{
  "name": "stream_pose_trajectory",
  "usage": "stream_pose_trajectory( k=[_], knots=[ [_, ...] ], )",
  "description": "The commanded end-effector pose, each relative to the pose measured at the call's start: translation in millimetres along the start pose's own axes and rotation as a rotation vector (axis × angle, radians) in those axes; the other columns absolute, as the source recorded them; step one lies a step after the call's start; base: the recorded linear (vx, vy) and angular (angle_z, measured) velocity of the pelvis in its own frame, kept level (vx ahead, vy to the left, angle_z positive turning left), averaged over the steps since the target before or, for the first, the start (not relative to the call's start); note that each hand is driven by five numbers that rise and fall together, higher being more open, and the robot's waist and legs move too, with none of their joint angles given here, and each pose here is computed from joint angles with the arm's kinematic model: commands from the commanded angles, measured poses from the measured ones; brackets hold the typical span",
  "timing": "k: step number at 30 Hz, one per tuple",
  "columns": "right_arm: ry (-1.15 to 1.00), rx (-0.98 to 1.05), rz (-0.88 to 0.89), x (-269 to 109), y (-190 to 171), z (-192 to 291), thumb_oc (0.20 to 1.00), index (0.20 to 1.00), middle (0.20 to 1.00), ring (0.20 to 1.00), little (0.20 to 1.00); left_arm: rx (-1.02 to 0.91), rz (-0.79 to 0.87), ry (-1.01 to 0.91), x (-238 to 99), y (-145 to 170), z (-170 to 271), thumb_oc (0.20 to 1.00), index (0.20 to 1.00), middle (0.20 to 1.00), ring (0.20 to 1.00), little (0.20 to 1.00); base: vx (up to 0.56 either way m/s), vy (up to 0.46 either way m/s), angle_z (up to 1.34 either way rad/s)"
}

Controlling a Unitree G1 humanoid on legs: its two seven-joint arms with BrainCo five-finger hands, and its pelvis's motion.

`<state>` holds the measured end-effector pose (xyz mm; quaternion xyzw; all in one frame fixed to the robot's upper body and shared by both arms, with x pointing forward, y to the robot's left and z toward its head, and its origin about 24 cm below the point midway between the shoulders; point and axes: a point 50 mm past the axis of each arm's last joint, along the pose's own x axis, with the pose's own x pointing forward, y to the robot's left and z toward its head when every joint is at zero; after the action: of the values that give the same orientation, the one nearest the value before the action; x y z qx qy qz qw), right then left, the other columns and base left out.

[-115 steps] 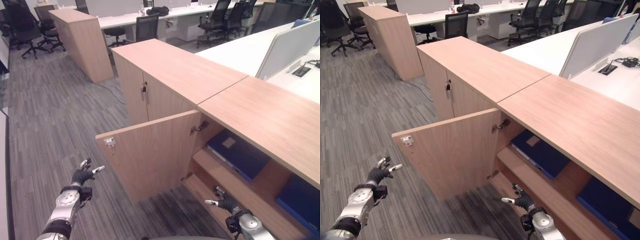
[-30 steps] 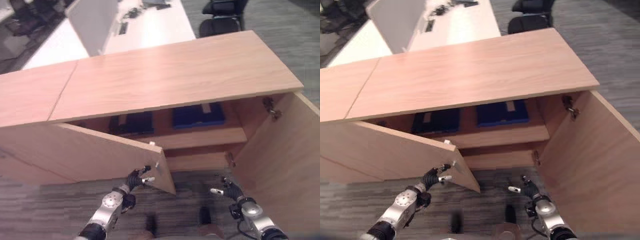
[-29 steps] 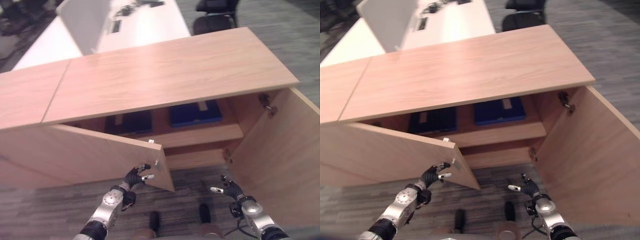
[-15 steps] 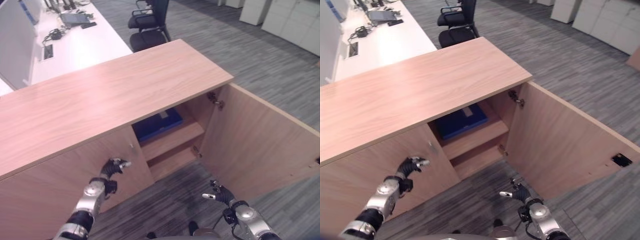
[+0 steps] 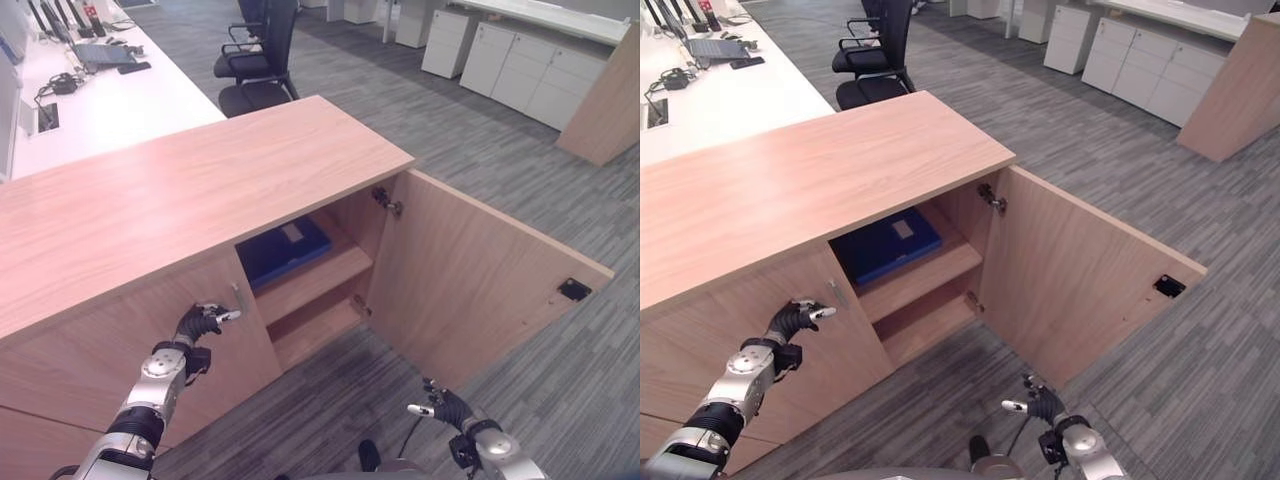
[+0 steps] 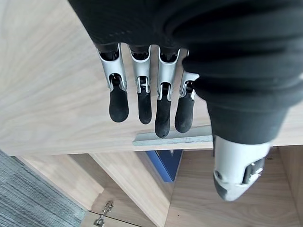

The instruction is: Put the empty folder in the office cabinet

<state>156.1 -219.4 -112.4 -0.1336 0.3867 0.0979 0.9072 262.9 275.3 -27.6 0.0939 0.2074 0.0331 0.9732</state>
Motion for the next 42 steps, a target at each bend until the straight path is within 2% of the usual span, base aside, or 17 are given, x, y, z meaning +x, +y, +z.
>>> stream_pose_trajectory(
  k=[1,5,6,7,12,14,30,35,42],
  knots=[
    [-0.027,0.042,-0.035,6.4,-3.9,7.8,1.000,1.000,1.000,1.000,1.000,-0.028,0.032,-0.295,15.6,-2.1,71.4,1.000,1.000,1.000,1.000,1.000,-0.11,-0.003,0.07],
    [-0.045,0.045,-0.056,11.6,-6.7,17.5,1.000,1.000,1.000,1.000,1.000,-0.043,-0.035,-0.303,12.4,-26.0,66.0,1.000,1.000,1.000,1.000,1.000,-0.13,-0.047,0.05],
    [-0.048,0.050,-0.071,17.2,-5.5,25.0,1.000,1.000,1.000,1.000,1.000,-0.071,-0.151,-0.285,-1.0,-52.6,48.6,1.000,1.000,1.000,1.000,1.000,-0.18,-0.196,-0.23],
    [-0.048,0.048,-0.069,18.0,-4.4,26.1,1.000,1.000,1.000,1.000,1.000,-0.086,-0.183,-0.275,-6.2,-58.4,42.9,1.000,1.000,1.000,1.000,1.000,-0.17,-0.197,-0.61],
    [-0.018,0.069,-0.087,19.4,-6.1,21.5,1.000,1.000,1.000,1.000,1.000,-0.123,-0.266,-0.192,-22.3,-71.3,14.3,1.000,1.000,1.000,1.000,1.000,-0.05,-0.182,-0.30],
    [0.000,0.073,-0.094,16.6,-8.8,15.2,1.000,1.000,1.000,1.000,1.000,-0.124,-0.293,-0.104,-32.2,-76.4,-10.8,1.000,1.000,1.000,1.000,1.000,-0.02,-0.268,-0.29],
    [0.010,-0.010,-0.135,10.8,-36.7,15.0,1.000,1.000,1.000,1.000,1.000,-0.125,-0.289,0.222,-56.2,-91.5,-88.0,1.000,1.000,1.000,1.000,1.000,0.01,-0.212,-0.27],
    [0.046,0.064,-0.220,8.8,-53.0,8.5,1.000,1.000,1.000,1.000,1.000,-0.125,-0.280,0.284,-55.9,-99.1,-98.9,1.000,1.000,1.000,1.000,1.000,0.03,-0.200,-0.33],
    [0.027,0.107,-0.291,7.8,-73.4,17.4,1.000,1.000,1.000,1.000,1.000,-0.027,-0.267,0.385,-70.4,-81.1,-123.1,1.000,1.000,1.000,1.000,1.000,0.09,0.001,-0.26]
  ],
)
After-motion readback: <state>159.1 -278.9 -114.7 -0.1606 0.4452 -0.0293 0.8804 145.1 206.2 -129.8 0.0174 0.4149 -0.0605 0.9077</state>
